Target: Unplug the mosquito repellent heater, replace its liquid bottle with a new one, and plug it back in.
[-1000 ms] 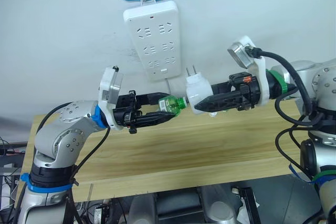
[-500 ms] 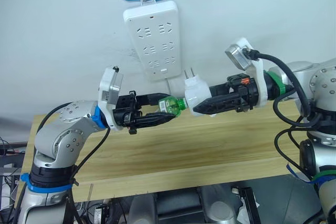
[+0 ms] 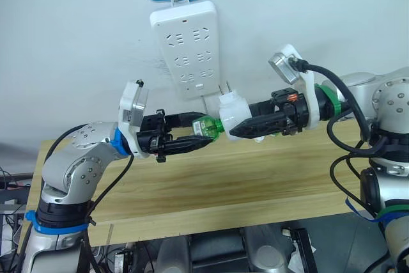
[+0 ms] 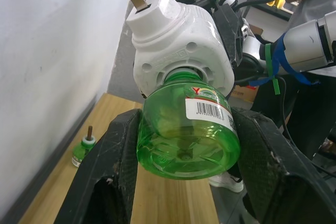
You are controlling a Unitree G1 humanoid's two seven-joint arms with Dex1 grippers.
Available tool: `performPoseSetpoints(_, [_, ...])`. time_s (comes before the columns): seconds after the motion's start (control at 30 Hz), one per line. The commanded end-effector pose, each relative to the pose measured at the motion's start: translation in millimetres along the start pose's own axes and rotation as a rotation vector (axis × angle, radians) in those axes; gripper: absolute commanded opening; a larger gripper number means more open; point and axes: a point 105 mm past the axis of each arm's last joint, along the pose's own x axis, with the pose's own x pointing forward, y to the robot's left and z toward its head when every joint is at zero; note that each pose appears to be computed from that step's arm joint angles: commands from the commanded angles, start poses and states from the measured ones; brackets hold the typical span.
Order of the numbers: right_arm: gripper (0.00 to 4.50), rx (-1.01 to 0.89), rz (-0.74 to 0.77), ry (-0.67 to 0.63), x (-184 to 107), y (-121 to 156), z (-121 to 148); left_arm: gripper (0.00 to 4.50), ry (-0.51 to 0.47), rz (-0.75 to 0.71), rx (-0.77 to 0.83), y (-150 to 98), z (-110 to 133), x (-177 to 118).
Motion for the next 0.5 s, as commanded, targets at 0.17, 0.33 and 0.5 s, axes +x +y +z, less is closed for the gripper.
performPoseSetpoints(0.17, [2.98, -0.072, 0.072, 0.003, 7.4, 18.7, 10.5, 2.28, -0.004, -0.01, 0.029, -1.6, 3.8, 2.4])
performPoseSetpoints(0.33, [2.98, -0.075, 0.06, 0.024, 9.3, 19.2, 7.3, 2.28, -0.001, -0.014, 0.028, -1.8, 3.3, 3.1])
performPoseSetpoints(0.5, [2.98, -0.089, 0.081, 0.029, 10.7, 24.1, 7.6, 2.28, 0.003, -0.022, 0.033, -1.9, 4.4, 3.7])
